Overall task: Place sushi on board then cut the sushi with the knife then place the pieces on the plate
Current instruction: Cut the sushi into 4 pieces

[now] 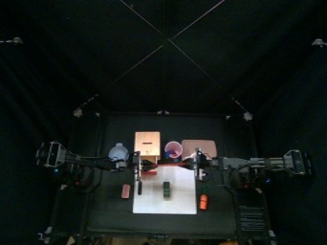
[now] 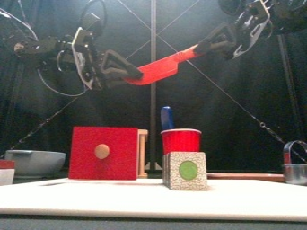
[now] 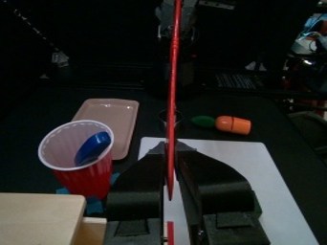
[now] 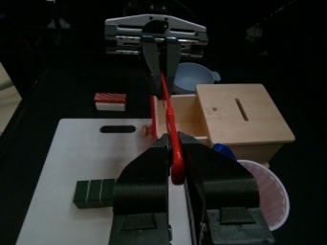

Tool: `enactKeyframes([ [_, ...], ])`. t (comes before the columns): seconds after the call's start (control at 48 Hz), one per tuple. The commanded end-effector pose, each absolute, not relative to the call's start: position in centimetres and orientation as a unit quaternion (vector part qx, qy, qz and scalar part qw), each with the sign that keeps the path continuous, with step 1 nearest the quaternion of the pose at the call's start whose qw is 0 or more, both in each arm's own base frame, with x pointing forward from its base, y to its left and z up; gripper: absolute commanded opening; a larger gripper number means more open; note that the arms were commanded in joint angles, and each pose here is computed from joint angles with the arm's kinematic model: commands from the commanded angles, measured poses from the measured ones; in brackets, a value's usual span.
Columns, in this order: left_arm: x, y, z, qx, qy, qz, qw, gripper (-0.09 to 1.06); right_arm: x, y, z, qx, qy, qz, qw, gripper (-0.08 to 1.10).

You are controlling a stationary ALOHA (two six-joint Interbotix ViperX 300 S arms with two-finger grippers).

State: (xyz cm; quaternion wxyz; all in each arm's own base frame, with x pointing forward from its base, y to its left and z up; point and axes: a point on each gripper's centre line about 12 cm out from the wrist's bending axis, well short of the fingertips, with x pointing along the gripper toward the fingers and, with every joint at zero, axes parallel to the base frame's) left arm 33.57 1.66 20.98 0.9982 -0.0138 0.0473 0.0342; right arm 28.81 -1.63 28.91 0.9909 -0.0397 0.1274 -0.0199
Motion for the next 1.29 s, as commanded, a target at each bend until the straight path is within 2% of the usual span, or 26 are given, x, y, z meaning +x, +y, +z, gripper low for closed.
enactKeyframes([
  [0.021,33.8,1.7,21.7,-0.012,0.034,0.032,0.999,0.44,28.8,-1.4,28.5,-0.039,0.132,-0.016,0.990,0.41],
  [0.104,33.8,1.4,21.4,-0.008,0.043,0.026,0.999,0.43,28.7,-0.7,27.2,-0.040,0.155,-0.004,0.987,0.41],
  [0.312,34.5,-0.9,19.4,0.002,0.080,-0.013,0.997,0.43,28.7,1.3,23.8,-0.028,0.242,0.025,0.969,0.41],
  [0.583,36.4,-3.5,17.8,0.005,0.101,-0.048,0.994,0.43,28.3,2.1,22.5,0.015,0.298,0.027,0.954,0.41],
  [0.75,37.1,-4.8,16.8,0.007,0.124,-0.063,0.990,0.43,28.0,3.3,21.0,0.008,0.334,0.047,0.941,0.40],
  [1.083,38.7,-5.2,14.8,0.012,0.190,-0.063,0.980,0.43,28.5,4.2,17.3,-0.004,0.395,0.057,0.917,0.40],
  [1.292,39.4,-5.3,13.7,0.014,0.235,-0.063,0.970,0.43,28.4,4.2,16.5,-0.012,0.409,0.059,0.911,0.40],
])
